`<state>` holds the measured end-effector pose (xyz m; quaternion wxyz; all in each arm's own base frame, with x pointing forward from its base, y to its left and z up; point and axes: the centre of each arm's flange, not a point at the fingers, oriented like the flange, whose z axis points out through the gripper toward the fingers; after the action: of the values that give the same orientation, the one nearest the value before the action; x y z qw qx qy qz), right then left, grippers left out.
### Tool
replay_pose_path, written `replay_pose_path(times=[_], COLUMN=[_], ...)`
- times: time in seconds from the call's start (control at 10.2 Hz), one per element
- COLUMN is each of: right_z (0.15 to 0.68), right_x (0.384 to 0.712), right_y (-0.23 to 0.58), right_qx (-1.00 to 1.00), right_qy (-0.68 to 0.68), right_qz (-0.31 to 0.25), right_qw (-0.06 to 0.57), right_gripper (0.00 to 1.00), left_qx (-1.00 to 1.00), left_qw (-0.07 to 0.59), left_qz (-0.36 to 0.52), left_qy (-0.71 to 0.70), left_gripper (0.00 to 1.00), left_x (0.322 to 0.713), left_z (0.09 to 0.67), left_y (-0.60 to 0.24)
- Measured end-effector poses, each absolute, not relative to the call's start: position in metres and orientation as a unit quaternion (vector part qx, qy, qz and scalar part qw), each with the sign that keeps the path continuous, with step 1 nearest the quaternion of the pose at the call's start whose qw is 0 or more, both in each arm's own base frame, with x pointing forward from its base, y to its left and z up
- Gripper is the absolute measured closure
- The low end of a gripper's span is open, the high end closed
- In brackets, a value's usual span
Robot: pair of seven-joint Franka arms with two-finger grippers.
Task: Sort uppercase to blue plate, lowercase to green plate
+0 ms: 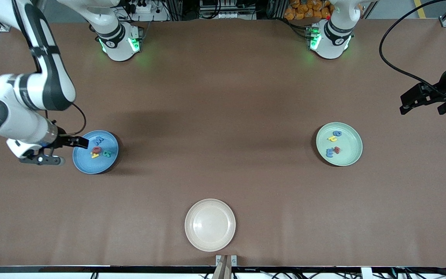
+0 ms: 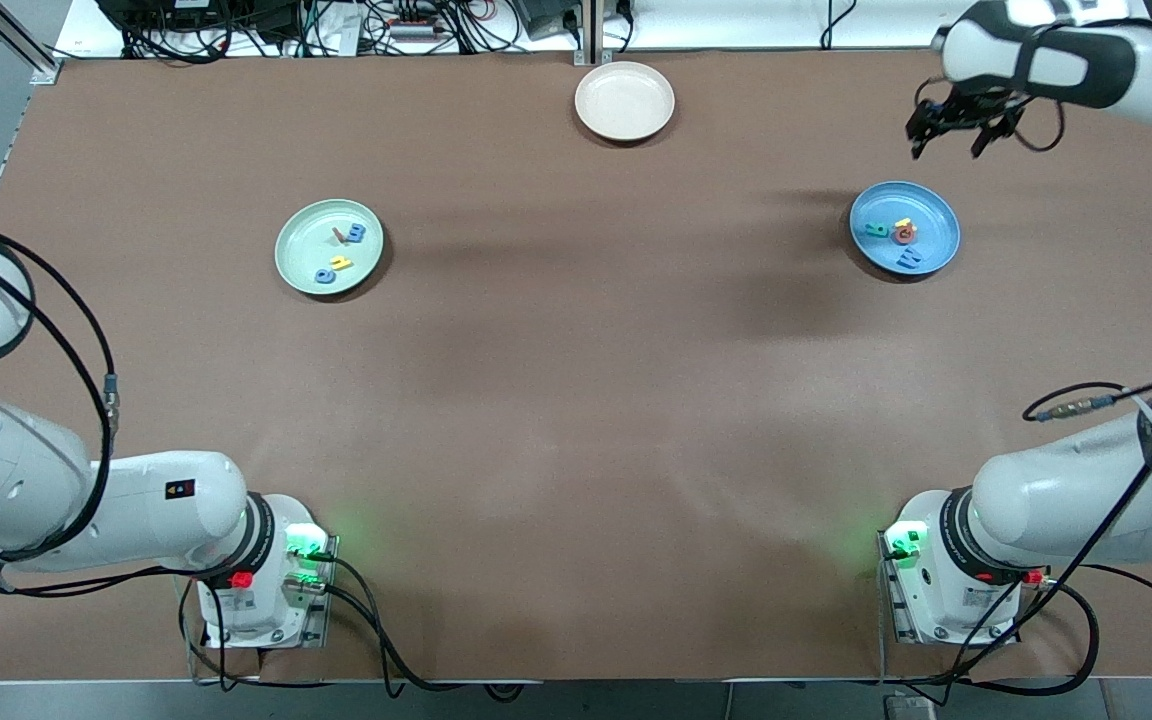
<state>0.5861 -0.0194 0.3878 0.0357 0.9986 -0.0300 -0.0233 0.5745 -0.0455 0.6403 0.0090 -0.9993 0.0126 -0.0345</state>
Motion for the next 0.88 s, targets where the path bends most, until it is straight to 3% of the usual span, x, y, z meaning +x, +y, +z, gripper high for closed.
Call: replay_pose_path(times=[0.49,0.88], right_z=[0.529,0.599], right_x=[0.571,0.571], right_y=[-0.017,-0.011], right_qx=[0.998,0.997], right_qy=[-0.046,-0.053], right_qz=[0.033,0.051], right_qw=[0.019,-0.022], right_gripper=[0.00,0.00], left_qx=[-0.999,-1.000], left_qw=[0.007,0.006], left_qz=[-0.023,-0.020], left_qy=[0.022,0.023], left_gripper=[0.00,0.00], left_x=[0.580,0.582], left_z=[0.627,0.623], left_y=[-0.055,-0.057])
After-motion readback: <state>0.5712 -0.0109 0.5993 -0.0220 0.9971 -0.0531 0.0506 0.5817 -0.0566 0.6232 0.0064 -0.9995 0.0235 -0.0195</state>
